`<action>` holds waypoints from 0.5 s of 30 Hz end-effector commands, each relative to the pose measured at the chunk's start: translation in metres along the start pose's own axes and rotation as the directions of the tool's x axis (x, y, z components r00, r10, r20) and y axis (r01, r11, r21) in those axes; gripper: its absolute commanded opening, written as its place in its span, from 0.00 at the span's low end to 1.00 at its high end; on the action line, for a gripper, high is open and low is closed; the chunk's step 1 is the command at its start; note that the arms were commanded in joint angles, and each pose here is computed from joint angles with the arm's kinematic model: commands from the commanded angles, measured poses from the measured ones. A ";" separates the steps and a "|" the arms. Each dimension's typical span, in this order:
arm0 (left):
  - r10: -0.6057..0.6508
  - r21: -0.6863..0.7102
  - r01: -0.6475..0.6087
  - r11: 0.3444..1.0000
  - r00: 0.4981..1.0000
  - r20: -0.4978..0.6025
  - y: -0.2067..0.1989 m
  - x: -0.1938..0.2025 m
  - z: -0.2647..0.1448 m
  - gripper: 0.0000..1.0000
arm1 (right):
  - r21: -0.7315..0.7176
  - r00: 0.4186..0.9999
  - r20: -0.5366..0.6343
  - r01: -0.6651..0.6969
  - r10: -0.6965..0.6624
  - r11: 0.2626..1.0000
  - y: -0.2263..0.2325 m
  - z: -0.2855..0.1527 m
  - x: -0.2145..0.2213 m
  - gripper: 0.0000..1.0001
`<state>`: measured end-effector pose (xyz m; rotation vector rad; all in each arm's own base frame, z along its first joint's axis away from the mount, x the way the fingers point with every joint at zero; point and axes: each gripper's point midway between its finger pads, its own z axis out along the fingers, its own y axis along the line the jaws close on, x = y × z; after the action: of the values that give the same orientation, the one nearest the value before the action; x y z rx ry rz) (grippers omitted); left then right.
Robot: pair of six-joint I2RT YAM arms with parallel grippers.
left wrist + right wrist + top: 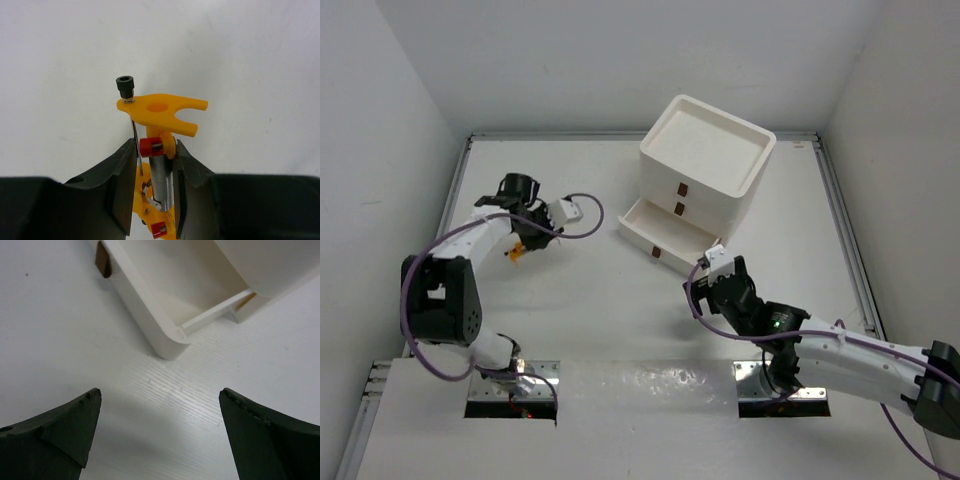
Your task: Sort the tools into containers
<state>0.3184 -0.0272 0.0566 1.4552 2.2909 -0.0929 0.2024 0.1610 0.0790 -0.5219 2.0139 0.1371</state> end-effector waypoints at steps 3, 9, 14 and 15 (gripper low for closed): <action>0.204 -0.173 -0.156 0.972 0.930 0.306 -0.010 -0.153 -0.080 0.00 | 0.188 0.991 0.084 -0.122 0.107 0.975 -0.037 -0.016 -0.028 0.99; 0.449 -0.162 -0.419 0.894 0.821 0.354 -0.082 -0.267 -0.070 0.00 | 0.440 0.966 0.169 -0.250 0.194 0.862 -0.098 -0.054 -0.018 0.99; 0.760 -0.174 -0.740 0.650 0.631 0.156 -0.125 -0.285 -0.002 0.00 | 0.442 0.929 0.248 -0.360 0.274 0.821 -0.113 -0.070 -0.009 0.99; 0.780 -0.198 -0.755 0.625 0.615 0.116 -0.119 -0.289 0.002 0.00 | 0.427 0.917 0.267 -0.389 0.297 0.817 -0.114 -0.072 -0.007 0.99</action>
<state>0.3038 -0.3310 0.1742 1.9709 1.3738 -0.0488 0.1996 0.0584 0.1319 0.0630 1.8763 -0.0630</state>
